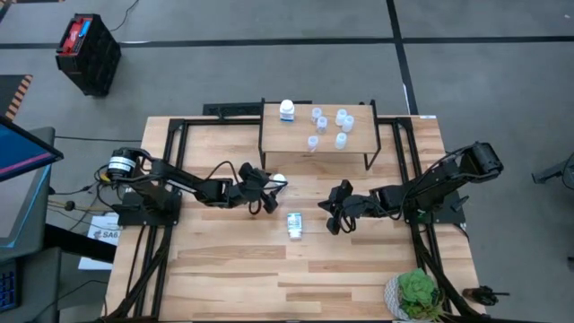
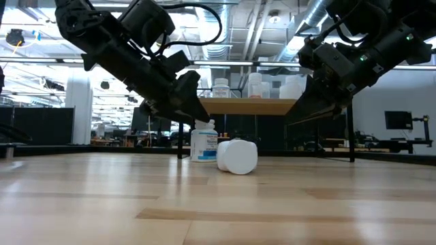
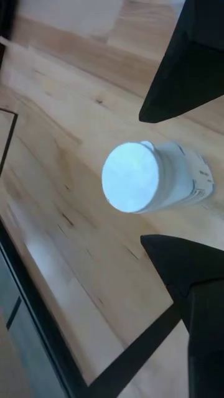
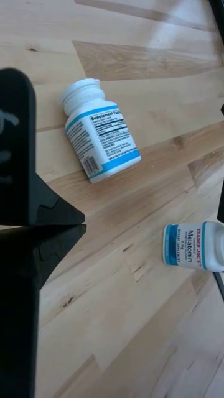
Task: Pick and place medicine bottles onto shelf by color
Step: Put the top white blue pill bottle on the shelf
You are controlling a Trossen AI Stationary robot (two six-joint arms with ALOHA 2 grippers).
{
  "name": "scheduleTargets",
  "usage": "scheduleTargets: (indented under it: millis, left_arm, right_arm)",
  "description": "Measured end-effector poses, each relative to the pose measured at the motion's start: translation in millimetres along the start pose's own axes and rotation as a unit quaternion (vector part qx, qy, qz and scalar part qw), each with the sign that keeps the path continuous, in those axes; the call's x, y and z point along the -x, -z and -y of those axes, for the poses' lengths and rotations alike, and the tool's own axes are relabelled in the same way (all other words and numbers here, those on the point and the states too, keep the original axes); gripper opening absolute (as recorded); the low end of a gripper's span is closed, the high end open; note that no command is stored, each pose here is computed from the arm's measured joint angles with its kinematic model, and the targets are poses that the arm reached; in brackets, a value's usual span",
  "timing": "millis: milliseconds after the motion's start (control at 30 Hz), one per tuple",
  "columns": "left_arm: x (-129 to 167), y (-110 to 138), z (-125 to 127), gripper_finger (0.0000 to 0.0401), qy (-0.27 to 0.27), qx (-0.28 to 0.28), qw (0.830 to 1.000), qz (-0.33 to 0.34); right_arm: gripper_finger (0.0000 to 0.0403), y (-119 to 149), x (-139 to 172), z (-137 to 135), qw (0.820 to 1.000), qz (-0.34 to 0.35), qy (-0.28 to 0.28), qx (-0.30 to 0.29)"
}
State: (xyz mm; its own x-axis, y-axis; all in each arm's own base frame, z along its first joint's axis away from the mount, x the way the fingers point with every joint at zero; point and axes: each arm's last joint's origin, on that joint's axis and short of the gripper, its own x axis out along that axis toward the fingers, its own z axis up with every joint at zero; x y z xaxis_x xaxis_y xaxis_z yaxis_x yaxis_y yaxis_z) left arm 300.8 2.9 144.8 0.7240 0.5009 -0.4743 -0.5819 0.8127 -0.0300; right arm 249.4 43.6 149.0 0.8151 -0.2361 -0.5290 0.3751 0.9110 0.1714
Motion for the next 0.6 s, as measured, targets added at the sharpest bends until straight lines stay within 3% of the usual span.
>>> scheduleTargets:
  millis: [600]
  left_arm:
    - [-3.4, -3.4, -3.4, 0.0297, 0.020, -0.011, 1.000, -0.001]
  right_arm:
    - [0.0008, -0.2, 0.0, -0.1, 1.000, 0.001, -0.001, -0.002]
